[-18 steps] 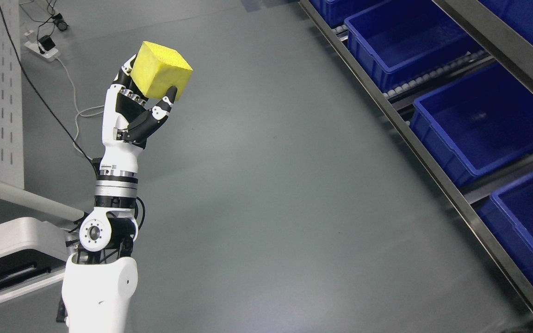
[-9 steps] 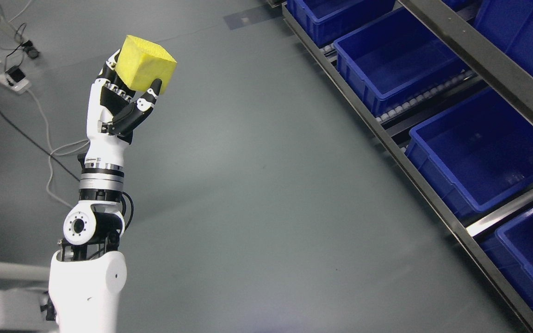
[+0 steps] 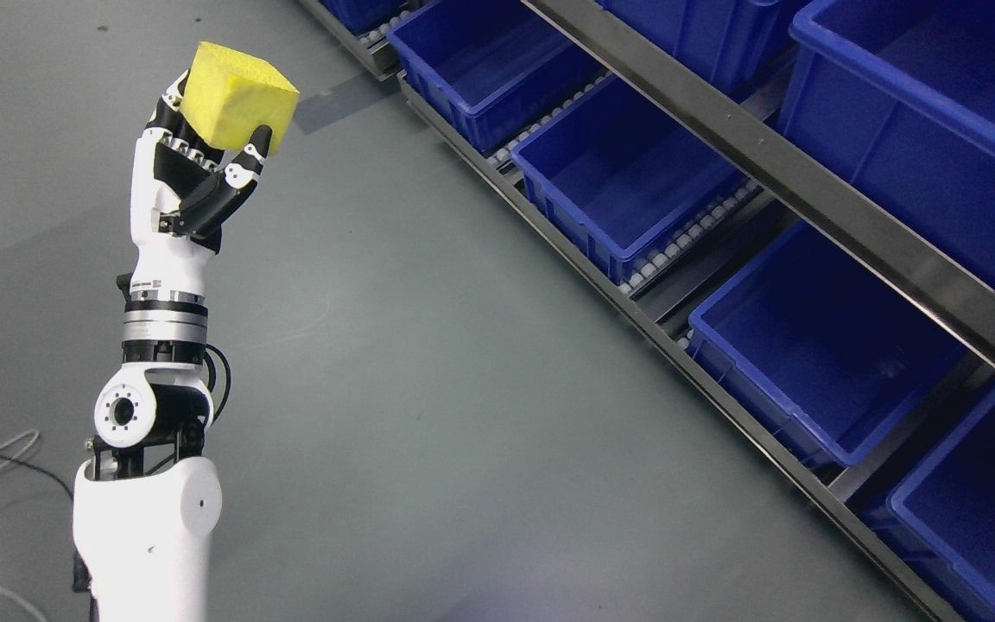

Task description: Move yellow foam block to right shelf middle

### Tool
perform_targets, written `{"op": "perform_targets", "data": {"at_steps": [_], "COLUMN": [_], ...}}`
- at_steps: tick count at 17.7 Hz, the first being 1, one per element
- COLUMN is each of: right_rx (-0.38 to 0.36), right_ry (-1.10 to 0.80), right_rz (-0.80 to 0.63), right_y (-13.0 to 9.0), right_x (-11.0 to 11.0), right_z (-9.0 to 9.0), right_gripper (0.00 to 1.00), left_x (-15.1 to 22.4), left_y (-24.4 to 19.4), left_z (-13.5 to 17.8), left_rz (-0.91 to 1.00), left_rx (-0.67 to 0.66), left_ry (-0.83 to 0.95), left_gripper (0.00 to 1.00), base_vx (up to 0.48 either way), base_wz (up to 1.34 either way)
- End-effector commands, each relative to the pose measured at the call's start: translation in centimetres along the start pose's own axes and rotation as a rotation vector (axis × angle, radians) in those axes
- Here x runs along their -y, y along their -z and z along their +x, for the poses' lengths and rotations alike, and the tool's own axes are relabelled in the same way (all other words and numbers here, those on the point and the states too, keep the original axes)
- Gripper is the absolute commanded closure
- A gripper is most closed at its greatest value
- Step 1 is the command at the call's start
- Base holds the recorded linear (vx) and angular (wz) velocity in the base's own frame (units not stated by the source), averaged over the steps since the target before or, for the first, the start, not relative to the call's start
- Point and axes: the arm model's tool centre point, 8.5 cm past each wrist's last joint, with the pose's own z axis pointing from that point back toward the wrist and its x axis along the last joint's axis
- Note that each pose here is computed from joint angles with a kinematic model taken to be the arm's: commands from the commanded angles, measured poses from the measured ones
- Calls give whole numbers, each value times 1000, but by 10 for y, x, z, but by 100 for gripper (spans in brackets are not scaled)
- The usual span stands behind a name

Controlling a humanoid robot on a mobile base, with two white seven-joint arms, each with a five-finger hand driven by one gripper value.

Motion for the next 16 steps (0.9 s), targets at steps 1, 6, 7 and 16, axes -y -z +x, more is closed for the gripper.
{"op": "perform_targets", "data": {"at_steps": [1, 6, 7, 16], "right_rx": [17, 17, 17, 17], "right_ry": [-4, -4, -4, -4], "right_rz": [-18, -18, -18, -18], "right_y": [1, 1, 1, 1], "right_x": [11, 11, 11, 11], "right_z": [6, 6, 6, 6], "right_gripper": [0, 0, 0, 0], "left_x": [-4, 8, 12, 42], "left_y": [2, 10, 10, 16], "left_z": [11, 17, 17, 21], "left_rz": [-13, -75, -85, -168], "left_rx": [37, 72, 75, 137], "left_ry": [22, 20, 19, 7], "left_gripper": [53, 53, 53, 53], "base_vx": [499, 448, 339, 284], "base_wz": [-417, -346, -326, -393]}}
